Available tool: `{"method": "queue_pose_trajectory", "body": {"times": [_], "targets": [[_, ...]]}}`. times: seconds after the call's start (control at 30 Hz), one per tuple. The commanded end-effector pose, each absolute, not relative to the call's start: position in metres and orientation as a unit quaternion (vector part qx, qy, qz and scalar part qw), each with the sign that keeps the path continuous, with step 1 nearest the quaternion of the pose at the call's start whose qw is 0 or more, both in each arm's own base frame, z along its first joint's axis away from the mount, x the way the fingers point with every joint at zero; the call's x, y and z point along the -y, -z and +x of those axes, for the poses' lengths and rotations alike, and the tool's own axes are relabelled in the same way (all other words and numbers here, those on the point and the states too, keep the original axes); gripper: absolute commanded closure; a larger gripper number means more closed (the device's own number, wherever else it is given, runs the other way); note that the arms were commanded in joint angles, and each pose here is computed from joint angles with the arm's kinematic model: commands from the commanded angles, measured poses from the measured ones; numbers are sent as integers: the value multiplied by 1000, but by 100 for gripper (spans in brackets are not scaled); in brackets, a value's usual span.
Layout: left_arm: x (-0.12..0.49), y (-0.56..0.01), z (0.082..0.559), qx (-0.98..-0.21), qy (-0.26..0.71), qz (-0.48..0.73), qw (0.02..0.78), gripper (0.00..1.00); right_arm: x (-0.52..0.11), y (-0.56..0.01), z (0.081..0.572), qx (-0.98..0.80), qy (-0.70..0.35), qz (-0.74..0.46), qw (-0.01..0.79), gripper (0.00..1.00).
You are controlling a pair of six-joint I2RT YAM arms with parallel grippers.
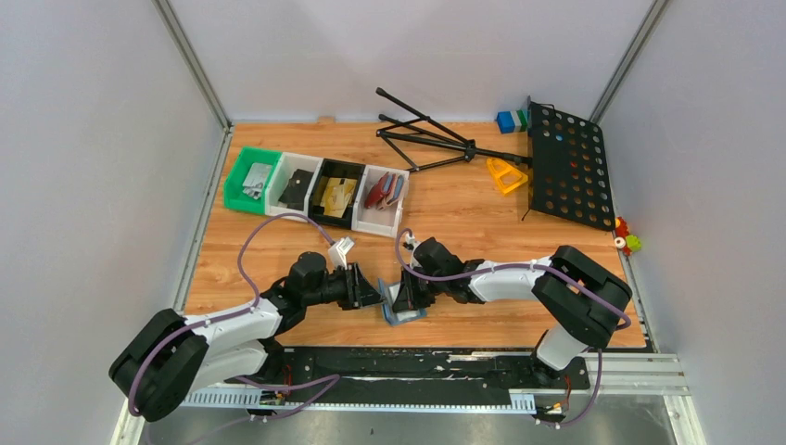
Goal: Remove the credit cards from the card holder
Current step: Remove the credit card from the card holder.
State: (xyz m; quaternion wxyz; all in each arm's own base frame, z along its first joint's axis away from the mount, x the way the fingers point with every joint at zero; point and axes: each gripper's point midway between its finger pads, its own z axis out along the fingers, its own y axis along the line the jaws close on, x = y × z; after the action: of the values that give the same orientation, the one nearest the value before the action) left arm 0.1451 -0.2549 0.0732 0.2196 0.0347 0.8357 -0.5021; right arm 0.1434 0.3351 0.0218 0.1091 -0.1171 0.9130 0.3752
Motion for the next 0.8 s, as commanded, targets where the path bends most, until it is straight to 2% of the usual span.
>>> {"method": "queue_pose_trajectory", "body": {"times": [0.0,0.13,0.57,0.77], "targets": [[259,-73,147,-833,505,43,219,61,-345,-30,145,-906,-383,-134,119,100],[258,-72,147,-835,503,43,218,62,-345,-30,145,-907,-382,-135,119,100],[259,-69,147,-838,501,42,215,83,-346,-26,142,-906,-384,-136,114,100],[257,-65,147,-845,490,42,210,88,-343,-28,141,-906,-385,-135,115,99]]}}
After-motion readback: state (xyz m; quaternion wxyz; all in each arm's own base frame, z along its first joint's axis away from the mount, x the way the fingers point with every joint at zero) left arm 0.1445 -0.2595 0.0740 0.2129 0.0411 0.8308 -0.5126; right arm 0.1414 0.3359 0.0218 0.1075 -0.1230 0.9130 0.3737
